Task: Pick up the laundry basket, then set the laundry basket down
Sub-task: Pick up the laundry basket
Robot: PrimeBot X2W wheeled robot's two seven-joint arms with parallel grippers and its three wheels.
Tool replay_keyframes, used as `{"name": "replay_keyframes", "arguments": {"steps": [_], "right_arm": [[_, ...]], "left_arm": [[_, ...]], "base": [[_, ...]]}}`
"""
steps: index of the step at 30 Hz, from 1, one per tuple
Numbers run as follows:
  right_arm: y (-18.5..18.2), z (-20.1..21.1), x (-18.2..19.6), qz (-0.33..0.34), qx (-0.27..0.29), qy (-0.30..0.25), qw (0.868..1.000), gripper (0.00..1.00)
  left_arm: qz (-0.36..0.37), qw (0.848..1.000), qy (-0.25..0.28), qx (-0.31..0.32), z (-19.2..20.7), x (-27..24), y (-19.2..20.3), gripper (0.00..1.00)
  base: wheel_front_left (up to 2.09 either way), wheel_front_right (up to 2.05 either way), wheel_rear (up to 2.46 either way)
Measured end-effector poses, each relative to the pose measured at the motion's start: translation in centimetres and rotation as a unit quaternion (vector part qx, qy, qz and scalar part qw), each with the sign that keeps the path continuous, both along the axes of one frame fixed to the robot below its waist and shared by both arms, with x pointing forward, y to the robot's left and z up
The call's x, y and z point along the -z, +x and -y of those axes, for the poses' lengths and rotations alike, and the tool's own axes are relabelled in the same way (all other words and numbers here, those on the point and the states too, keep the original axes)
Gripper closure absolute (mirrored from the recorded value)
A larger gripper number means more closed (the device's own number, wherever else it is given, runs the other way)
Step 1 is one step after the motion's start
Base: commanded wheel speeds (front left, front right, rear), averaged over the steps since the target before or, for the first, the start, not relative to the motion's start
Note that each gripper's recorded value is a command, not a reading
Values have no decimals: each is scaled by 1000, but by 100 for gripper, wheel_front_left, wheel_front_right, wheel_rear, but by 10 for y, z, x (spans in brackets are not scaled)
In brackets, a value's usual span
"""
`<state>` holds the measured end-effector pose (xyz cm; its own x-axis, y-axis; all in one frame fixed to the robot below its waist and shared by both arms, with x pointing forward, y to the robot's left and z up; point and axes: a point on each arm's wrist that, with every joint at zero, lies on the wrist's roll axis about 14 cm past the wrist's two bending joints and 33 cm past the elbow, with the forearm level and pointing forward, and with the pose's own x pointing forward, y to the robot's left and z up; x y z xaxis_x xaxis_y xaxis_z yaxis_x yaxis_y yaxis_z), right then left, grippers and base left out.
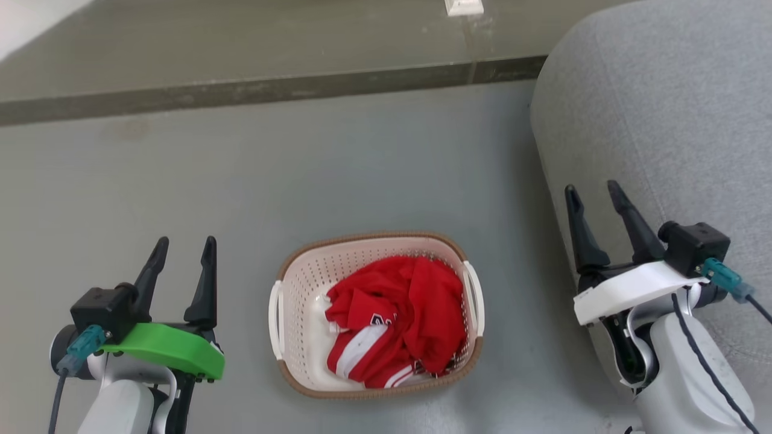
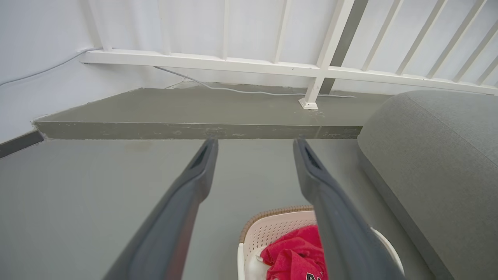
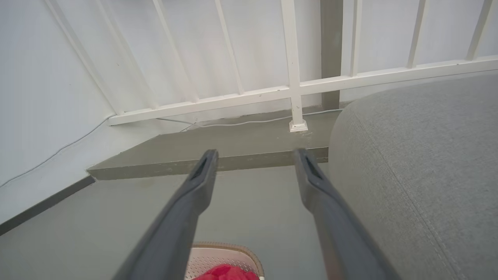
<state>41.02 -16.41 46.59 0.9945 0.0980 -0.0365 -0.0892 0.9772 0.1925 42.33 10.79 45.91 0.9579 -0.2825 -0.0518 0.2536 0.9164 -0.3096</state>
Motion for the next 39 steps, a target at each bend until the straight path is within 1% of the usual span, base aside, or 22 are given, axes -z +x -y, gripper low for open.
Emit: {"name": "replay_keyframes", "arguments": {"steps": [7,11,22,26,32,39], "right_arm": [[0,-6,42,-63,-11,-2,998,0],[5,-7,63,-92,-12,-2,996,0],[19,-12,123,-175,-21,0,984,0],[17,-21,151,-218,-37,3,975,0],[19,-24,186,-268,-38,8,963,0],[9,-35,230,-335,-62,1,940,0]], "left_arm": [[-46,999,5,5,0,35,2,0],[-63,998,6,15,4,49,11,0],[-140,989,16,48,17,104,25,0],[-170,984,20,53,19,126,29,0],[-218,974,11,63,28,158,32,0],[-266,961,8,77,40,192,32,0]], "base": [[0,0,0],[0,0,0],[0,0,0],[0,0,0],[0,0,0],[0,0,0]]}}
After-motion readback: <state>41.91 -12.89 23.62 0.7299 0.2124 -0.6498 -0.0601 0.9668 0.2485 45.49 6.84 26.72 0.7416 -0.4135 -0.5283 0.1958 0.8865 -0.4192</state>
